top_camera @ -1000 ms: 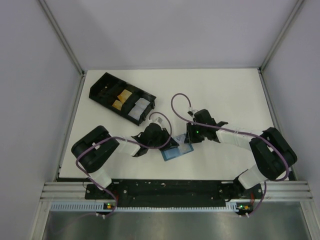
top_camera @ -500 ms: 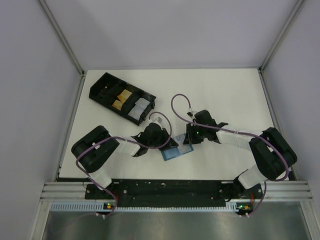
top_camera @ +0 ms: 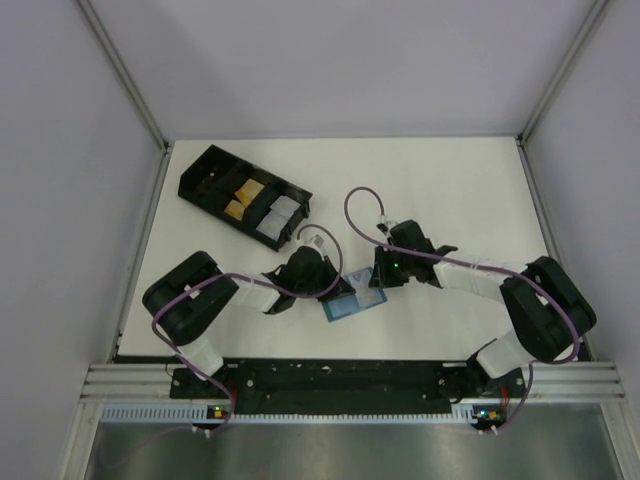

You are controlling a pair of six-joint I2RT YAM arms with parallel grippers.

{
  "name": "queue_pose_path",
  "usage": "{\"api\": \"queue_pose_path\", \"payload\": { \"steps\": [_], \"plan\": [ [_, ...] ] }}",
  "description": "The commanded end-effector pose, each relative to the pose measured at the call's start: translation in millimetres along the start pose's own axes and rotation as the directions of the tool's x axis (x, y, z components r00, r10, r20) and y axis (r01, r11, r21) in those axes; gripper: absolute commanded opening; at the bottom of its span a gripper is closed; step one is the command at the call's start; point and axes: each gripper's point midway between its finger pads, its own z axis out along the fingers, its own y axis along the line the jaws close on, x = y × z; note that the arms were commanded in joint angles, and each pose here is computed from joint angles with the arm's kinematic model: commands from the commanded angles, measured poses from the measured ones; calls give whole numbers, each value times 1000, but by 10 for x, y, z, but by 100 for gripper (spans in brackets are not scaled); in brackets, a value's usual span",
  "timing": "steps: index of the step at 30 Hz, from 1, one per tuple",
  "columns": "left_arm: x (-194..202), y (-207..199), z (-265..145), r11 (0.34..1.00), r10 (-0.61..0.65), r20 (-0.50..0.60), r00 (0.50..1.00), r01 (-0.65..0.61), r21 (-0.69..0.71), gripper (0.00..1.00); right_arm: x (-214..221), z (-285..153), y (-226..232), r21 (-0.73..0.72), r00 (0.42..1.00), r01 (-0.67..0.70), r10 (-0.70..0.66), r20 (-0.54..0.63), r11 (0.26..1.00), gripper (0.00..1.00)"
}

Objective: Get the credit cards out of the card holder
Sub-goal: Remove the credit card from the card holder.

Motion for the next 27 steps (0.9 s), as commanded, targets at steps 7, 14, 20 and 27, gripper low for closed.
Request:
{"api": "queue_pose_path", "payload": {
  "steps": [7,14,20,27],
  "plan": [
    [-45,-61,-40,999,3,24,1000,-3,32,0,-181,-26,-108,80,999,32,-35,39,996,17],
    [-38,-69,-29,999,8,19,1000,-9,39,5,-2,34,-24,2,999,41,-41,-36,999,15],
    [-47,-132,-31,998,15,23,1000,-16,67,14,77,42,8,-32,998,37,-39,-54,999,8],
    [-50,-173,-22,996,11,20,1000,-12,89,16,107,54,28,-47,997,28,-31,-64,998,7]
  ]
}}
